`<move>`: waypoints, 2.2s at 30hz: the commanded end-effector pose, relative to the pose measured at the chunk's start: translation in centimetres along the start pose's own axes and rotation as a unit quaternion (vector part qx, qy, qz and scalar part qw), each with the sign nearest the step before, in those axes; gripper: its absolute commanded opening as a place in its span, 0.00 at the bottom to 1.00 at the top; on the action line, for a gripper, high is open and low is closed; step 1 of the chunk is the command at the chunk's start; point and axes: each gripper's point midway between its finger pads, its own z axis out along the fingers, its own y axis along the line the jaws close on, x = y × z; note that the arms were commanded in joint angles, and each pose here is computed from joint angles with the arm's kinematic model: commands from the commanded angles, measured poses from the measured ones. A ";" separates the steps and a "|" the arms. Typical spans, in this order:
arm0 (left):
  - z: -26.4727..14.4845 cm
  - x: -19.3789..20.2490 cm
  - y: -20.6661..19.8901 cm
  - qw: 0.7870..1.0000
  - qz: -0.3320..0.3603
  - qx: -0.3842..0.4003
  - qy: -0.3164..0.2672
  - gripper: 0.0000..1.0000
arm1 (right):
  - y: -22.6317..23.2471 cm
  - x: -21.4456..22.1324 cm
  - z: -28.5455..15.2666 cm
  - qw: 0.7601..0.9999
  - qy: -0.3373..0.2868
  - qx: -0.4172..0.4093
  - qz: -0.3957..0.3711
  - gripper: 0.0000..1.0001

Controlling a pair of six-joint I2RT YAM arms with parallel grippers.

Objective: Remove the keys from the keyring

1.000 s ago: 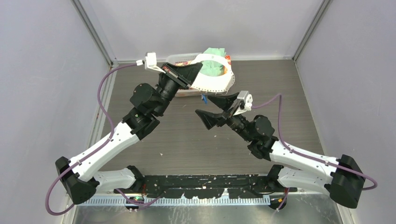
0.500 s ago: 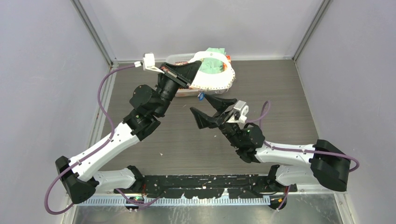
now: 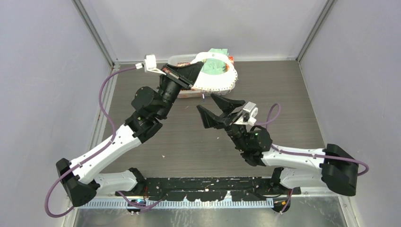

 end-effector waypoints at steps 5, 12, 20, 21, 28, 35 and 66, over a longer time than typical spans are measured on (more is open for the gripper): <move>-1.2 -3.8 -3.2 0.997 -0.024 0.044 -0.053 0.00 | 0.9 -3.8 -1.6 0.995 -0.008 -0.022 0.092 0.79; -1.6 -4.4 -3.2 0.994 -0.081 0.034 -0.061 0.01 | -0.4 -6.0 -0.2 0.978 -0.080 -0.019 0.193 0.76; -1.8 -4.6 -2.7 0.990 -0.127 0.014 -0.066 0.01 | 0.6 -8.5 1.6 0.964 -0.107 -0.048 0.239 0.68; -1.7 -4.5 -2.6 0.989 -0.131 0.014 -0.067 0.01 | 0.5 -8.6 1.7 0.963 -0.110 -0.048 0.241 0.68; -1.4 -3.7 -2.2 0.985 -0.162 0.008 -0.058 0.00 | 1.1 -8.8 2.6 0.962 -0.112 -0.059 0.241 0.64; -1.6 -3.9 -2.3 0.984 -0.166 0.011 -0.059 0.00 | 1.6 -8.3 3.2 0.962 -0.106 -0.068 0.242 0.54; -1.9 -4.0 -3.0 0.995 -0.098 -0.001 -0.028 0.00 | 1.3 -7.5 2.1 0.980 -0.052 -0.058 0.181 0.01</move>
